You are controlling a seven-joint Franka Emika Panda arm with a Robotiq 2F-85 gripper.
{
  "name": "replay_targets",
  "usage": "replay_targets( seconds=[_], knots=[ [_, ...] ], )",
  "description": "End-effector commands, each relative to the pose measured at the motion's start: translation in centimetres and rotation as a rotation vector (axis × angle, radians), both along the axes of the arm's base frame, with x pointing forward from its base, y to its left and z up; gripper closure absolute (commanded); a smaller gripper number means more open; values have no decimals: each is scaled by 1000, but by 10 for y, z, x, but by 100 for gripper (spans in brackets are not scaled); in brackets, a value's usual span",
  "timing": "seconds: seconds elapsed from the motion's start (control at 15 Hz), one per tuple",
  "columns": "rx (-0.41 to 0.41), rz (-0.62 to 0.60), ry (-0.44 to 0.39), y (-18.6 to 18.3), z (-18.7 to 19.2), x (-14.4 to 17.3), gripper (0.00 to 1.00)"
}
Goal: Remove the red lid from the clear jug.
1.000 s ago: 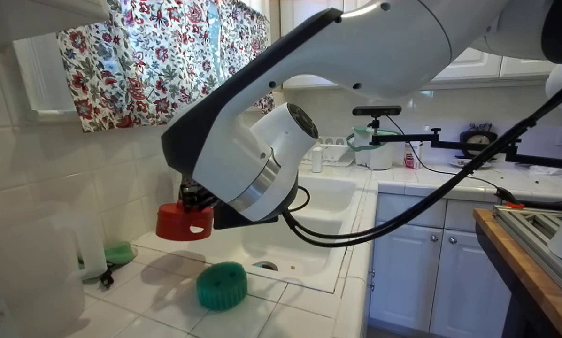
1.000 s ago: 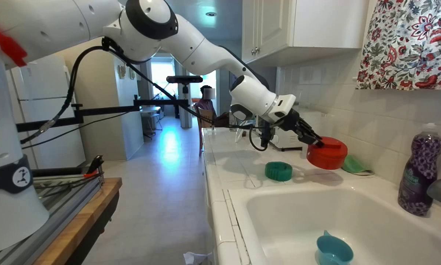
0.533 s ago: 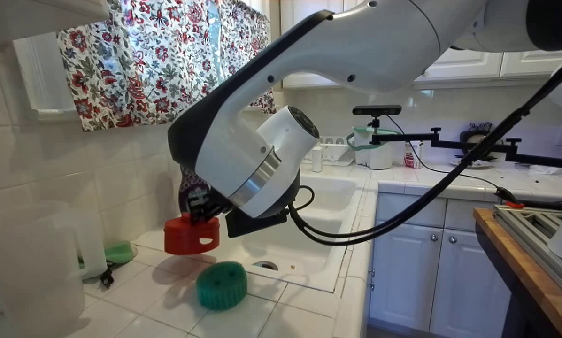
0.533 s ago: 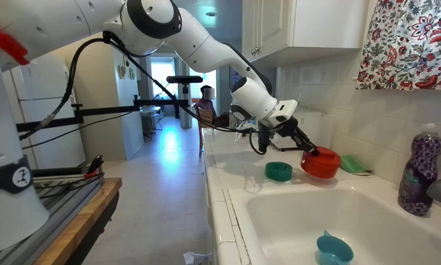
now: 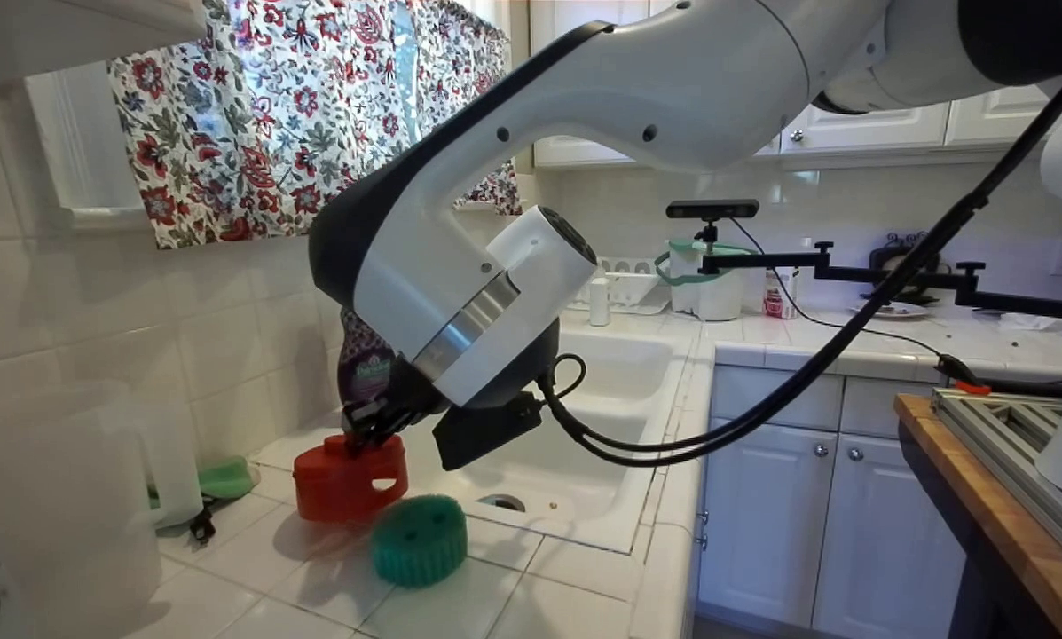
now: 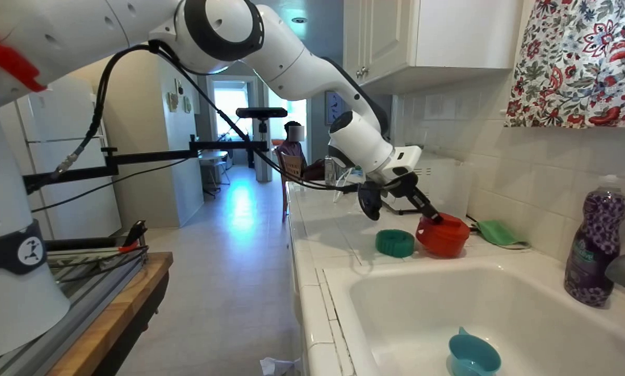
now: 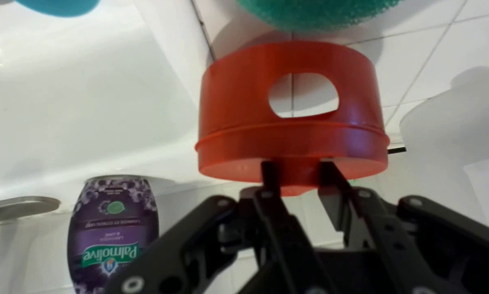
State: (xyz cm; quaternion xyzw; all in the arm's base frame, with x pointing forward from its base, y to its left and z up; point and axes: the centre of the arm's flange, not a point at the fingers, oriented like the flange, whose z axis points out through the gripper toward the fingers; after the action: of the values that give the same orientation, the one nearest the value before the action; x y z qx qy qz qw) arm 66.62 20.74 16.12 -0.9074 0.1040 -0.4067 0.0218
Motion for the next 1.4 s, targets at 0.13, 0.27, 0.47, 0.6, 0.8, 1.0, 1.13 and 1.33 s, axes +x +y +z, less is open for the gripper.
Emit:
replay_targets(
  seconds=[0.13, 0.27, 0.47, 0.6, 0.8, 1.0, 1.13, 1.33],
  knots=[
    [-53, 16, 8, 35, 22, 59, 23],
    [-27, 42, -7, 39, 26, 58, 8],
    [100, 106, -78, 52, 48, 57, 0],
    [172, 89, -125, 60, 71, 52, 0],
    [225, 12, -176, 60, 94, 48, 0],
    [295, -64, -177, 51, 93, 48, 0],
    [338, -114, -162, 46, 86, 44, 0],
    [416, -225, -130, 32, 72, 29, 0]
  ],
)
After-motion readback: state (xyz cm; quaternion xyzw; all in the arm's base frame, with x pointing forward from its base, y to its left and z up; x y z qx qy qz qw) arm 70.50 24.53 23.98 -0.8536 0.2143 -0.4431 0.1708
